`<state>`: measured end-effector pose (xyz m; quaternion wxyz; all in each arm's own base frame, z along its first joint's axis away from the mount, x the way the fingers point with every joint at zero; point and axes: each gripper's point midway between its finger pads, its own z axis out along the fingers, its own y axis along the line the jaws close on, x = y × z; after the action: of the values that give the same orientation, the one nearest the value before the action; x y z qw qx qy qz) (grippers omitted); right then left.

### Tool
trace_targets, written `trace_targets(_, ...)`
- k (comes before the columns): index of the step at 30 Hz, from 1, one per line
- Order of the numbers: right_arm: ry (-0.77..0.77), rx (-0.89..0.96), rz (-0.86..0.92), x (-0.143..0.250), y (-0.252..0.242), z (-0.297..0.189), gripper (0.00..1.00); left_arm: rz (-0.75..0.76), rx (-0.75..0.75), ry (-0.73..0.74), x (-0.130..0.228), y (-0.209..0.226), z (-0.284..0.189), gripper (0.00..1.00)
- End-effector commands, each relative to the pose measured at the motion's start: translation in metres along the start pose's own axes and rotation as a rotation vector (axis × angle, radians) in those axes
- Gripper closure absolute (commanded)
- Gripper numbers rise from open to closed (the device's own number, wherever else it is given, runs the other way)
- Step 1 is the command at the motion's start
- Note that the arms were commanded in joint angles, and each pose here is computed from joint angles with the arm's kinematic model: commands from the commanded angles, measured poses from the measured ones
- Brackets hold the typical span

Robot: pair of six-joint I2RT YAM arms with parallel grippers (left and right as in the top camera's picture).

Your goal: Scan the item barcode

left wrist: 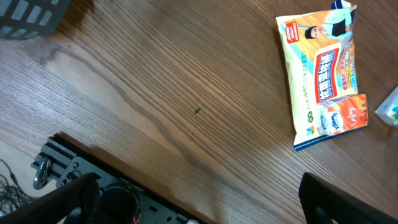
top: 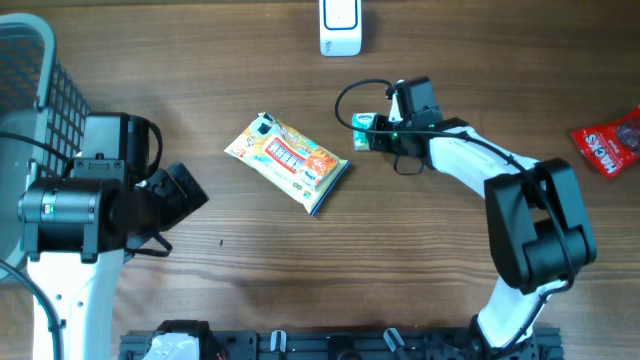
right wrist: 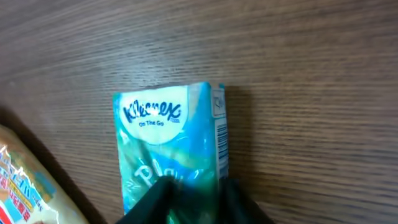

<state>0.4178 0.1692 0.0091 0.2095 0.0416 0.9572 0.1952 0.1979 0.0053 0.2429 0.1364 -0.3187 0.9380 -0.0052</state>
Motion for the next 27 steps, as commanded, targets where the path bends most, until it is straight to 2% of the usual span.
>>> trace_targets(1,0.069,-0.039,0.017,0.015,-0.001,0.004,0.94,-0.017,-0.001,0.006,0.000,0.000,0.001,0.00)
trace_targets(5,0.094,-0.240,0.071,0.003,0.013,-0.019,0.96,-0.017,-0.001,0.006,0.000,0.000,0.001,0.00)
trace_targets(9,0.115,-0.459,0.138,-0.012,0.001,-0.048,0.96,-0.017,-0.001,0.006,0.000,0.000,0.001,0.00)
trace_targets(11,0.109,-0.662,0.132,-0.020,-0.001,-0.078,0.96,-0.017,-0.001,0.006,0.000,0.000,0.001,0.00)
trace_targets(15,0.088,-0.909,0.094,-0.023,-0.002,-0.119,0.96,-0.017,-0.001,0.006,0.000,0.000,0.001,0.00)
trace_targets(22,0.130,-1.095,0.083,-0.010,0.018,-0.144,0.96,-0.017,-0.001,0.006,0.000,0.000,0.001,0.00)
trace_targets(26,0.142,-1.060,0.084,-0.007,0.019,-0.137,0.96,-0.017,-0.001,0.006,0.000,0.000,0.001,0.00)
trace_targets(27,0.162,-0.953,0.128,-0.005,0.010,-0.122,0.96,-0.017,-0.001,0.006,0.000,0.000,0.001,0.00)
